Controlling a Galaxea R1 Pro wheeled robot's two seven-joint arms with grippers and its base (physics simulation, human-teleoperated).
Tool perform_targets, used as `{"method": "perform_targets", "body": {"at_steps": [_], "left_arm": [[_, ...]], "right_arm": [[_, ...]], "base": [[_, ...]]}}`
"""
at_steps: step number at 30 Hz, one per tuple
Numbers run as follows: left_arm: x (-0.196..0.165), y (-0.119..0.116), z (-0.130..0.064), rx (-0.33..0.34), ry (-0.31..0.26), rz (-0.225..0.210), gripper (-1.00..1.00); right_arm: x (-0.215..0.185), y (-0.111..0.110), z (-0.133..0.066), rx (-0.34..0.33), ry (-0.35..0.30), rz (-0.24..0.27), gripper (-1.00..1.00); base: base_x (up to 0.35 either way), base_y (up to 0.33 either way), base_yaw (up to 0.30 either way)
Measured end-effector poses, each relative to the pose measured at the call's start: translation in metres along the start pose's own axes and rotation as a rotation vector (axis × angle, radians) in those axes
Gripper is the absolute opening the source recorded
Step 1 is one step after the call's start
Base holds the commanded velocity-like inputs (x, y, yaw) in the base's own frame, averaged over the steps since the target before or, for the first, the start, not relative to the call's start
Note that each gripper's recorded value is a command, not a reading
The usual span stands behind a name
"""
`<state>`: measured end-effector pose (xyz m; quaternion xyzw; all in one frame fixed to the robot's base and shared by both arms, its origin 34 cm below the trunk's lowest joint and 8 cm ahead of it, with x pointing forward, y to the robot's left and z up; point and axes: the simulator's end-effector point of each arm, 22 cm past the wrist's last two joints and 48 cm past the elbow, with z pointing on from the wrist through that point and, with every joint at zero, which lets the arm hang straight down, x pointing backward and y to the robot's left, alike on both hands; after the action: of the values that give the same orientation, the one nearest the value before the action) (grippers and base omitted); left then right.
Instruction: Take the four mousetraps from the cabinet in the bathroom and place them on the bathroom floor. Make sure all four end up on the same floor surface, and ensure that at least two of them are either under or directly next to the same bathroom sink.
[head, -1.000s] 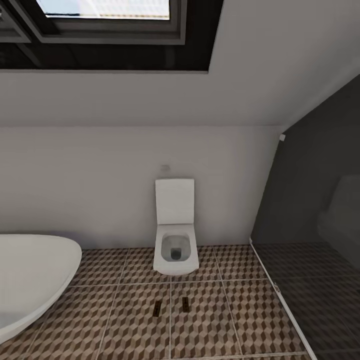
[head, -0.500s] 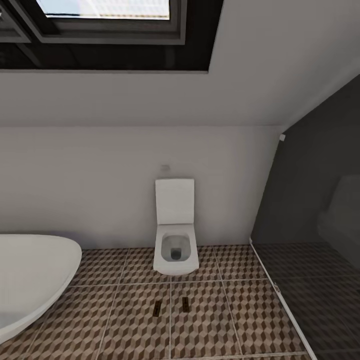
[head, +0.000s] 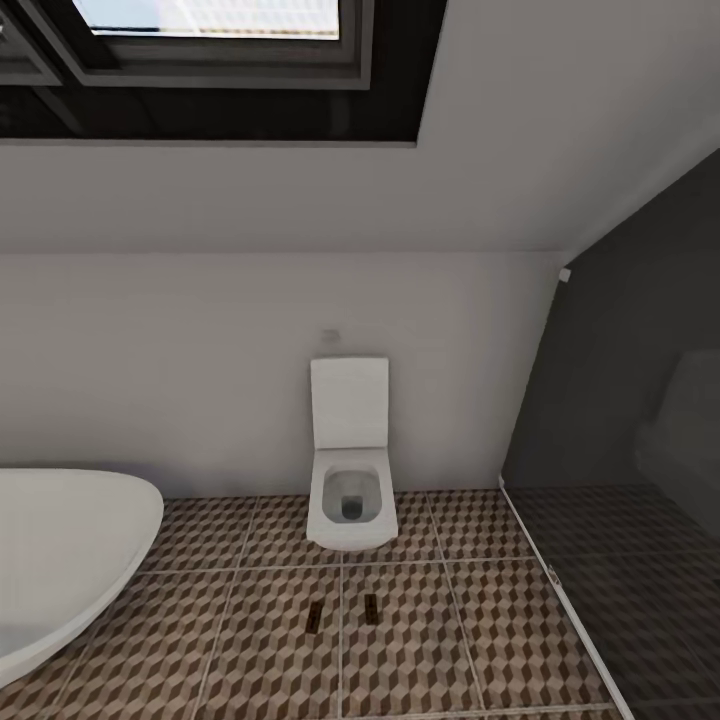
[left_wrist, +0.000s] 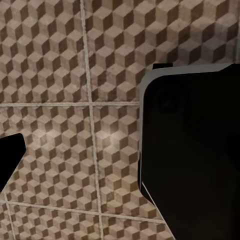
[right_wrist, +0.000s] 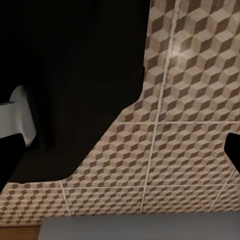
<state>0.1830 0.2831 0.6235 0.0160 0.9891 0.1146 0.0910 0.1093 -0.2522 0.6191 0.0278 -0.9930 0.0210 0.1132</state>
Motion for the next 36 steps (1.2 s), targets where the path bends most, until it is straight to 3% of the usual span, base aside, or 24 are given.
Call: {"method": "perform_targets", "body": {"at_steps": [9,12,18,24,28,36], "left_arm": [[0.0,-0.004,-0.001,0.006,0.002,-0.001,1.0],[0.0,-0.005,-0.001,0.006,0.003,-0.001,1.0],[0.001,-0.006,-0.001,0.007,0.005,0.0,1.0],[0.007,-0.006,-0.001,0.008,0.034,0.007,1.0],[0.019,-0.006,-0.002,0.009,0.084,0.021,1.0],[0.048,-0.004,-0.007,0.008,0.149,0.038,1.0]], "right_arm": [[-0.015,-0.001,0.001,-0.002,-0.106,0.007,1.0],[-0.034,-0.001,-0.002,-0.003,-0.192,0.012,1.0],[-0.056,0.003,-0.008,-0.021,-0.297,0.016,1.0],[-0.064,0.02,-0.011,-0.103,-0.334,0.0,1.0],[-0.065,0.036,-0.015,-0.189,-0.344,-0.015,1.0],[-0.066,0.04,-0.017,-0.232,-0.348,-0.023,1.0]], "base": [[0.0,0.0,0.0],[0.0,0.0,0.0],[0.0,0.0,0.0],[0.0,0.0,0.0],[0.0,0.0,0.0],[0.0,0.0,0.0]]}}
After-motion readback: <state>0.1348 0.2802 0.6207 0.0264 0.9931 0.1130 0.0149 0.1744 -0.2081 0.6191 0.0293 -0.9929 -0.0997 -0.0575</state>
